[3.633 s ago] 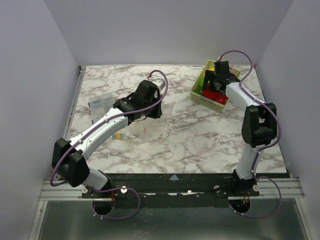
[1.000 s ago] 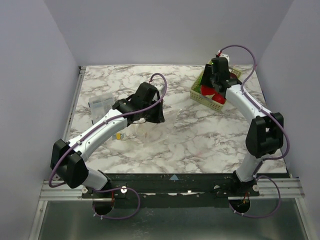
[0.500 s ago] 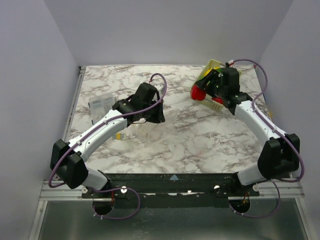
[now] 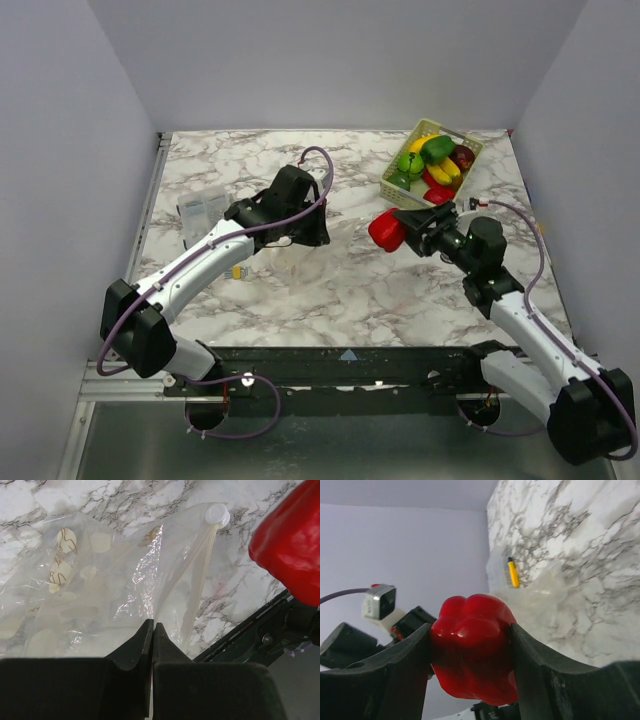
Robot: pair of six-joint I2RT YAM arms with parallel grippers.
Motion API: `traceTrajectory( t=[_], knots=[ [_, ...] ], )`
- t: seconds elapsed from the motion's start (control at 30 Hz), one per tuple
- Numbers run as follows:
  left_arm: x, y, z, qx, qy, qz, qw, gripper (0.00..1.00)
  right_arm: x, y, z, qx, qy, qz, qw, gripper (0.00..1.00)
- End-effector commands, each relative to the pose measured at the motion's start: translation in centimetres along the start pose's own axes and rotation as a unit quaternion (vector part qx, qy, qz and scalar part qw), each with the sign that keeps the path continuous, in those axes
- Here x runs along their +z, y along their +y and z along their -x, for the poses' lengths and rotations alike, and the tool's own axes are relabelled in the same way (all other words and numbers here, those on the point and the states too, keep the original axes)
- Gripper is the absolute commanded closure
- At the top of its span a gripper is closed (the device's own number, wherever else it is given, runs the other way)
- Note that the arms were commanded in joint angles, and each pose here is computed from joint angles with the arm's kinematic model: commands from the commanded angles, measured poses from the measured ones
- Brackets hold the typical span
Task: Place the food in the zip-top bag and seal the zipper
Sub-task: Place the fake vegetable in the zipper food storage bag.
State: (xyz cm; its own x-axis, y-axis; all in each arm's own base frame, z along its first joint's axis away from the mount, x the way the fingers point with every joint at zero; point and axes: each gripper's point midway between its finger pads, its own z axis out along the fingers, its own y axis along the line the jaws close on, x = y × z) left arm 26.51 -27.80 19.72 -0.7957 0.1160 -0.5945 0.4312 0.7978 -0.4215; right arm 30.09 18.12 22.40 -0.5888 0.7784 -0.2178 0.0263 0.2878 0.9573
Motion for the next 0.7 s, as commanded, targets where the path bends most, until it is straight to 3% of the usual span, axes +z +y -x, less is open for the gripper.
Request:
traceTrajectory(
  t=[0.0, 0.3, 0.47, 0.67],
  knots=[
    [-1.2, -0.4, 0.9, 0.006, -0.023, -0.007, 1.0, 1.0, -2.4, 3.7, -1.5, 0.069, 0.007, 0.078, 0.995, 0.99],
    [-2.4, -0.8, 1.9, -0.011, -0.046, -0.026, 0.999, 1.0, -0.7, 6.4, -7.6, 0.037, 0.036, 0.088, 0.995, 0.99],
    [-3.3, -1.6, 2.3, -0.046, -0.059, -0.051, 0.996, 1.0, 0.6, 5.8, -9.5, 0.025, -0.013, 0.087, 0.996, 0.99],
    [-3.5, -4.5, 1.6, -0.104, -0.027, -0.125, 0.986, 1.0, 1.6, 7.5, -11.4, 0.002, -0.023, 0.092, 0.995, 0.99]
  ],
)
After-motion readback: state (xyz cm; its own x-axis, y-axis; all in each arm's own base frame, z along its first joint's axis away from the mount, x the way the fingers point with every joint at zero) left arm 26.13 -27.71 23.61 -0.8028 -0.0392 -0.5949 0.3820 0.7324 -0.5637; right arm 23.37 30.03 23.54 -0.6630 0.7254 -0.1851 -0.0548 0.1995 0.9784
